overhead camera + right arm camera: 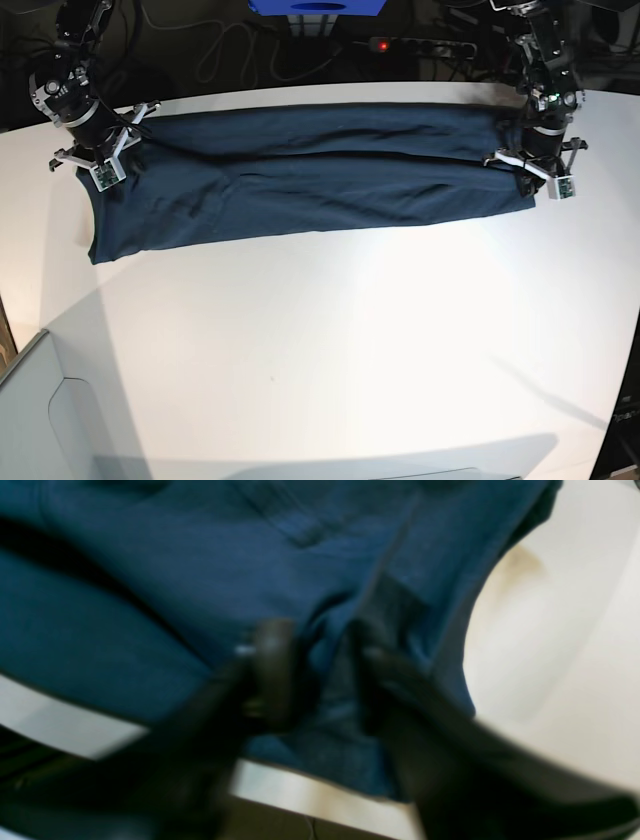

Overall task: Fold the T-shirt properly
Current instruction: 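Grasp both ends of the long shirt strip with both grippers, then carry the strip end in the left gripper toward the right gripper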

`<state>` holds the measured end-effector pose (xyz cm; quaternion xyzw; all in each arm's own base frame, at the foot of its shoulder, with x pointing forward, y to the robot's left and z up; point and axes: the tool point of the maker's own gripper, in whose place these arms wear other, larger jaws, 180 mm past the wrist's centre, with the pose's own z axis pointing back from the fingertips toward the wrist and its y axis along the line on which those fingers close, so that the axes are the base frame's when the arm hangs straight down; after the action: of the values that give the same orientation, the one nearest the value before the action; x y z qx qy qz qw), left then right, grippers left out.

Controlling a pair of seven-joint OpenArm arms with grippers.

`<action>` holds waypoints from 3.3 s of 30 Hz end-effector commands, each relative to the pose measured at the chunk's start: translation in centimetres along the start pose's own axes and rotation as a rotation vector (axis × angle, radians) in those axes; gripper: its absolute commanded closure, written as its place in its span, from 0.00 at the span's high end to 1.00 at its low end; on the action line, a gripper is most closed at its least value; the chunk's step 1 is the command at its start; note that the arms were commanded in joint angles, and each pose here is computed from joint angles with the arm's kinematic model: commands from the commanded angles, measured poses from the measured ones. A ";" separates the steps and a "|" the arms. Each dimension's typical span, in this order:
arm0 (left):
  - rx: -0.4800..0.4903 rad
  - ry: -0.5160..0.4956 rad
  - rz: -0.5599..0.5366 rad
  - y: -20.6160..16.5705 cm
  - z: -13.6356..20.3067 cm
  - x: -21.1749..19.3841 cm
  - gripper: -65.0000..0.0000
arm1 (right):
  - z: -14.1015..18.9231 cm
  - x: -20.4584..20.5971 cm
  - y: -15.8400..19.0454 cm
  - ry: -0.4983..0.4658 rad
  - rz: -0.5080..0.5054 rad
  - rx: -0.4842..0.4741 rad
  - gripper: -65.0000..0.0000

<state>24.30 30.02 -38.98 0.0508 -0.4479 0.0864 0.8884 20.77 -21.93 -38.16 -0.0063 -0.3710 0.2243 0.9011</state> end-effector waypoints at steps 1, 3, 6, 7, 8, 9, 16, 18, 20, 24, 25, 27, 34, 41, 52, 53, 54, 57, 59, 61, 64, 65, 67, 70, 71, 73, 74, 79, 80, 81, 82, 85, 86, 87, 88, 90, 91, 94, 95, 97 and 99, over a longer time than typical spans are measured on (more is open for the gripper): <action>0.013 -0.043 -0.009 0.5 0.1 1.4 0.00 | 0.4 1.1 -0.4 -0.037 0.028 -0.002 0.43; 0.016 -0.046 -0.009 0.6 0.2 1.5 0.07 | 0.6 1.3 -0.7 -0.046 0.024 -0.010 0.56; 0.014 -0.046 -0.012 0.5 0.3 1.5 0.23 | 1.5 1.3 -2.2 -0.053 0.014 -0.062 0.67; 0.013 -0.048 -0.013 0.6 0.3 1.5 0.26 | 1.7 1.8 -2.3 -0.062 0.022 -0.069 0.67; 0.015 -0.048 -0.012 0.6 0.3 1.5 0.29 | 1.8 2.3 -2.5 -0.076 0.031 -0.076 0.67; 0.016 -0.048 -0.012 0.7 0.3 1.6 0.31 | 1.9 2.8 -2.6 -0.082 0.038 -0.083 0.67; 0.053 -0.086 -0.011 1.9 1.4 2.7 0.45 | 0.4 3.5 -1.4 -0.109 -0.009 -0.054 0.67; 0.065 -0.079 0.009 2.3 1.3 2.3 0.49 | -0.3 3.2 -1.2 -0.103 -0.033 -0.039 0.67; 0.066 -0.062 0.016 2.4 1.1 1.6 0.51 | -1.2 2.5 -0.8 -0.089 -0.057 -0.016 0.67; 0.065 -0.046 0.033 2.2 0.9 0.8 0.52 | -2.7 1.3 -0.1 -0.060 -0.091 0.025 0.67; 0.064 -0.039 0.034 2.2 0.9 0.6 0.52 | -2.8 1.0 0.0 -0.056 -0.097 0.029 0.67; 0.064 -0.032 0.033 2.2 1.0 0.3 0.52 | -2.9 0.7 -0.2 -0.046 -0.096 0.030 0.67; 0.032 -0.015 0.099 1.8 1.6 -1.0 0.52 | -2.9 0.6 -0.3 -0.042 -0.094 0.030 0.67; 0.017 0.017 0.140 1.8 2.5 -2.7 0.52 | -2.9 0.6 -0.3 -0.042 -0.094 0.030 0.67; 0.029 0.096 0.189 2.0 1.9 -6.3 0.39 | -3.3 0.9 0.8 -0.043 -0.078 0.062 0.67; 0.021 0.102 0.186 1.7 1.8 -6.5 0.32 | -3.3 0.9 0.8 -0.043 -0.078 0.062 0.67; 0.013 0.105 0.183 1.4 1.7 -6.5 0.26 | -3.3 0.8 0.8 -0.041 -0.078 0.062 0.67; -0.002 0.107 0.171 1.0 1.6 -6.4 0.08 | -3.3 0.9 0.7 -0.041 -0.078 0.060 0.67; -0.006 0.093 0.169 0.8 1.4 -5.9 0.01 | -3.3 0.8 0.7 -0.040 -0.081 0.058 0.67; -0.006 0.078 0.170 0.8 1.3 -5.3 0.00 | -3.5 0.3 0.7 -0.030 -0.091 0.063 0.67; -0.006 0.054 0.161 0.9 1.3 -4.3 0.00 | -3.8 -0.4 0.3 -0.011 -0.098 0.066 0.67; -0.010 0.032 0.152 0.7 1.5 -3.4 0.00 | -3.9 -0.9 0.3 0.000 -0.102 0.070 0.67; -0.020 -0.022 0.126 0.3 2.0 -1.2 0.00 | -4.1 -1.2 0.3 0.009 -0.108 0.074 0.67; -0.046 -0.112 0.090 -1.1 3.2 2.4 0.00 | -4.1 -1.3 0.3 0.011 -0.108 0.074 0.67; -0.057 -0.128 0.084 -1.8 3.8 2.9 0.00 | -4.1 -1.3 0.3 0.011 -0.108 0.074 0.67; -0.072 -0.178 0.081 -3.0 5.0 4.4 0.00 | -4.1 -1.2 0.2 0.010 -0.107 0.073 0.67; -0.079 -0.201 0.087 -3.7 5.5 5.0 0.00 | -4.1 -1.2 0.2 0.010 -0.107 0.073 0.67; -0.216 -0.222 0.107 -9.9 6.5 5.6 0.00 | -4.1 -1.2 0.3 0.009 -0.104 0.075 0.67; -0.256 -0.211 0.109 -11.5 6.4 5.4 0.00 | -4.1 -1.2 0.3 0.009 -0.104 0.075 0.67; -0.293 -0.201 0.110 -12.9 6.4 5.0 0.00 | -4.1 -1.2 0.3 0.009 -0.105 0.074 0.67; -0.332 -0.193 0.110 -14.4 6.4 4.9 0.00 | -4.1 -1.2 0.3 0.009 -0.105 0.074 0.67; -0.424 -0.168 0.113 -17.8 6.5 4.1 0.00 | -4.1 -1.2 0.3 0.009 -0.105 0.074 0.67; -0.449 -0.152 0.115 -18.9 6.5 3.6 0.00 | -4.1 -1.2 0.3 0.009 -0.105 0.074 0.67; -0.454 -0.135 0.129 -19.6 6.2 3.2 0.00 | -4.1 -1.2 0.3 0.009 -0.105 0.074 0.67; -0.458 -0.127 0.142 -20.4 6.0 3.1 0.00 | -4.1 -1.2 0.3 0.009 -0.105 0.074 0.67; -0.476 -0.086 0.154 -22.1 5.6 2.1 0.00 | -4.1 -1.2 0.3 0.009 -0.105 0.074 0.67; -0.492 -0.067 0.153 -23.0 5.4 1.6 0.00 | -4.1 -1.2 0.3 0.009 -0.104 0.075 0.67; -0.542 -0.045 0.145 -25.4 4.9 1.2 0.00 | -4.1 -1.2 0.3 0.009 -0.104 0.075 0.67; -0.562 -0.036 0.143 -26.2 5.0 0.9 0.00 | -4.1 -1.1 0.4 0.008 -0.103 0.078 0.67; -0.601 -0.028 0.132 -27.8 5.0 0.9 0.00 | -4.1 -1.1 0.4 0.008 -0.103 0.078 0.67; -0.639 -0.018 0.121 -29.4 5.2 0.6 0.00 | -4.1 -1.1 0.4 0.008 -0.103 0.078 0.67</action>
<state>25.80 0.83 -37.10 -0.2455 -0.4427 -0.0088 0.8623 22.59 -21.20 -42.30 0.0502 -0.3587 0.1796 0.9146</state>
